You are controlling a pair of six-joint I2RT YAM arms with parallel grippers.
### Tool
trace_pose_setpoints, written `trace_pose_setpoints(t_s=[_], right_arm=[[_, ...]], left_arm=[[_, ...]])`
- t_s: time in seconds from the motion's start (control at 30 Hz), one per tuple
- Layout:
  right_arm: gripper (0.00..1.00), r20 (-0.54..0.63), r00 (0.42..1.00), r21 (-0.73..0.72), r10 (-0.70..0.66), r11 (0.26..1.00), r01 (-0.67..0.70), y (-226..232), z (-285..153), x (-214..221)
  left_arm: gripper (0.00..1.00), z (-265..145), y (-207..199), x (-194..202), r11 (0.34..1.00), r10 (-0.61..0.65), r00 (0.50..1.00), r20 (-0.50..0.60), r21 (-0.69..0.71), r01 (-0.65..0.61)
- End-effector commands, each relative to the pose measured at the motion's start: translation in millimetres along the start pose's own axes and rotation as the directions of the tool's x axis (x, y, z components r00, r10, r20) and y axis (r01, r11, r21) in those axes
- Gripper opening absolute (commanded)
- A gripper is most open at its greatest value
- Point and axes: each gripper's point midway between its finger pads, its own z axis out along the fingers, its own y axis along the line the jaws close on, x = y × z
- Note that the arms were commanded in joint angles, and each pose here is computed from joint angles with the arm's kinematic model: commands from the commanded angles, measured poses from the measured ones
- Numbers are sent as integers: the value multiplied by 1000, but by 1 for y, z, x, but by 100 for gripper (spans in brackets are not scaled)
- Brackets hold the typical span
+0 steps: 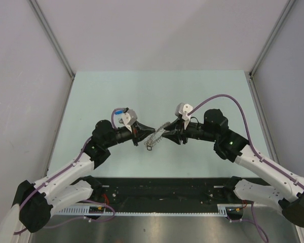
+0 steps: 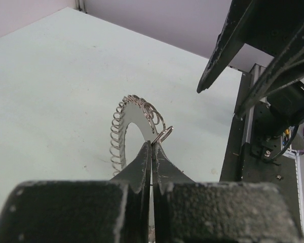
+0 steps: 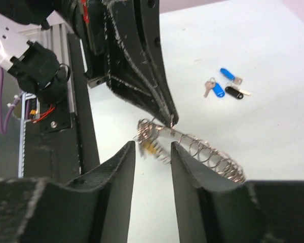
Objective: Put the keys on the keyring
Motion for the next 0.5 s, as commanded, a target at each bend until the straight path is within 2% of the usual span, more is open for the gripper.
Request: trace_pose_setpoints(t_s=[0.0,0.47], right_arm=[[36,73,996,41,-47,998,44,-12,8,-16],[27,85,996,19,3,1000,-5,-16,36,-1]], left_arm=[[0,-2,-9,-37,1000,11,996,94,16,-12],[0,-2,-10,-37,999,-31,994,108,17,29]])
